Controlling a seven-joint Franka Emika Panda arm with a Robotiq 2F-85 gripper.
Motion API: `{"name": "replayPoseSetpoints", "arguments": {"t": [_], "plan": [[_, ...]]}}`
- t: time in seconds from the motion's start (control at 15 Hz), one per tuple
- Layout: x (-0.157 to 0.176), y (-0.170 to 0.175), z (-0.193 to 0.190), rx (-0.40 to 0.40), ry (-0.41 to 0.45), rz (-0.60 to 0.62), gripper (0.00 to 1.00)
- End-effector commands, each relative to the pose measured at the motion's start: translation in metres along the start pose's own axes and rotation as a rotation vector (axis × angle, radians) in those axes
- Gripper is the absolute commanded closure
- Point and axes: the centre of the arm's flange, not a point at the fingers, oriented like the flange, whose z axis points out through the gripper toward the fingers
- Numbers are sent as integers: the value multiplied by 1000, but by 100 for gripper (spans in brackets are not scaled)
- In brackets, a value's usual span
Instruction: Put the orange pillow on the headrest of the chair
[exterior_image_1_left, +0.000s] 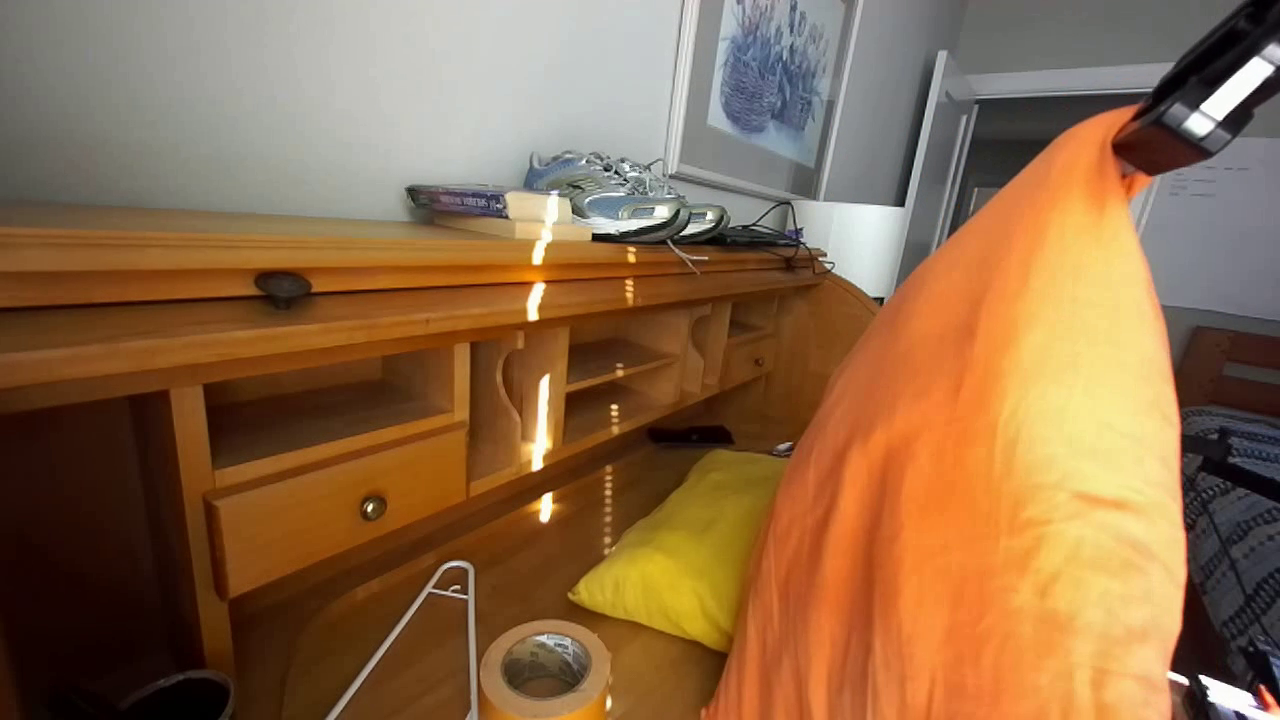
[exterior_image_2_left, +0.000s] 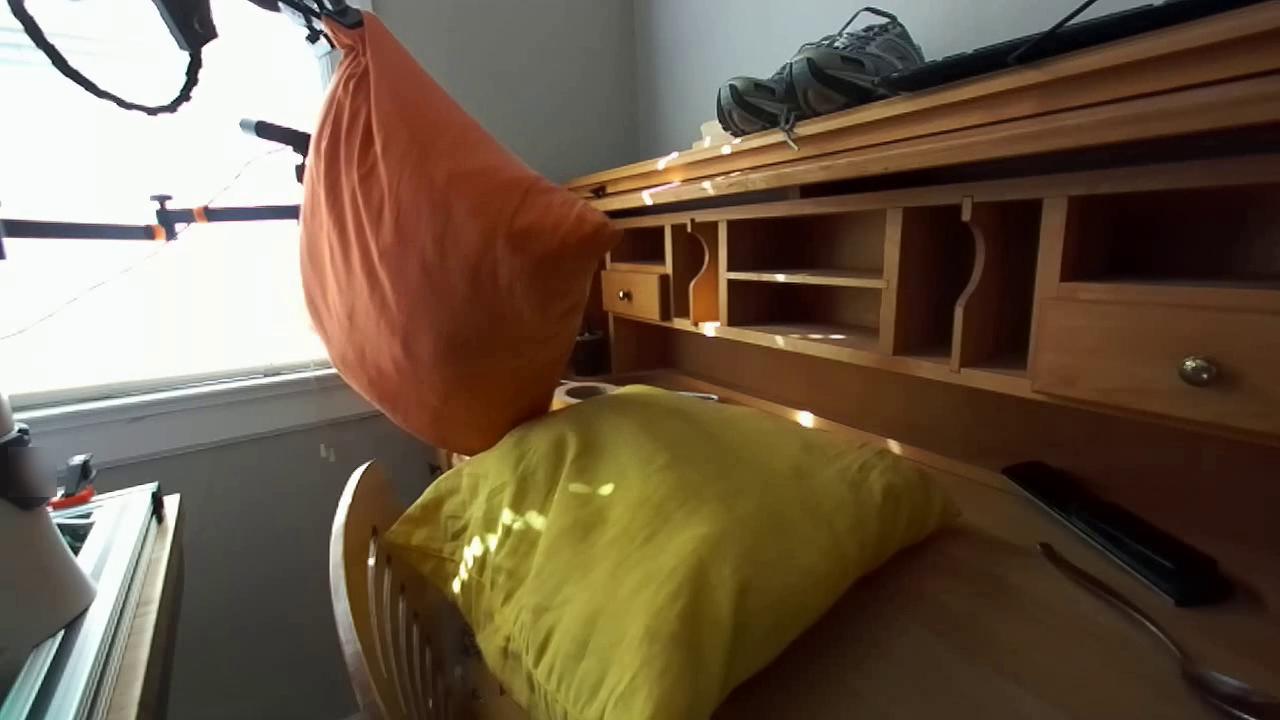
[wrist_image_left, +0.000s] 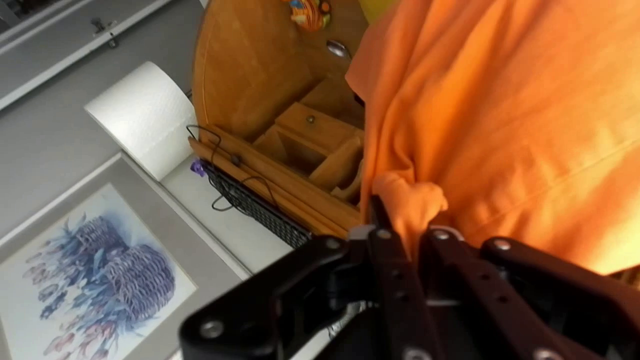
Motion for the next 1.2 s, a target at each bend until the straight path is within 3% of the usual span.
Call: {"name": "replayPoseSetpoints", "arguments": {"t": [0.0, 0.6, 0.93, 1.13], "plan": [[-4, 13, 9, -42, -152, 26, 98], [-6, 43, 5, -155, -370, 131, 98], [-5, 51, 37, -100, -404, 226, 98], [-4, 67, 72, -82, -481, 300, 98]]}}
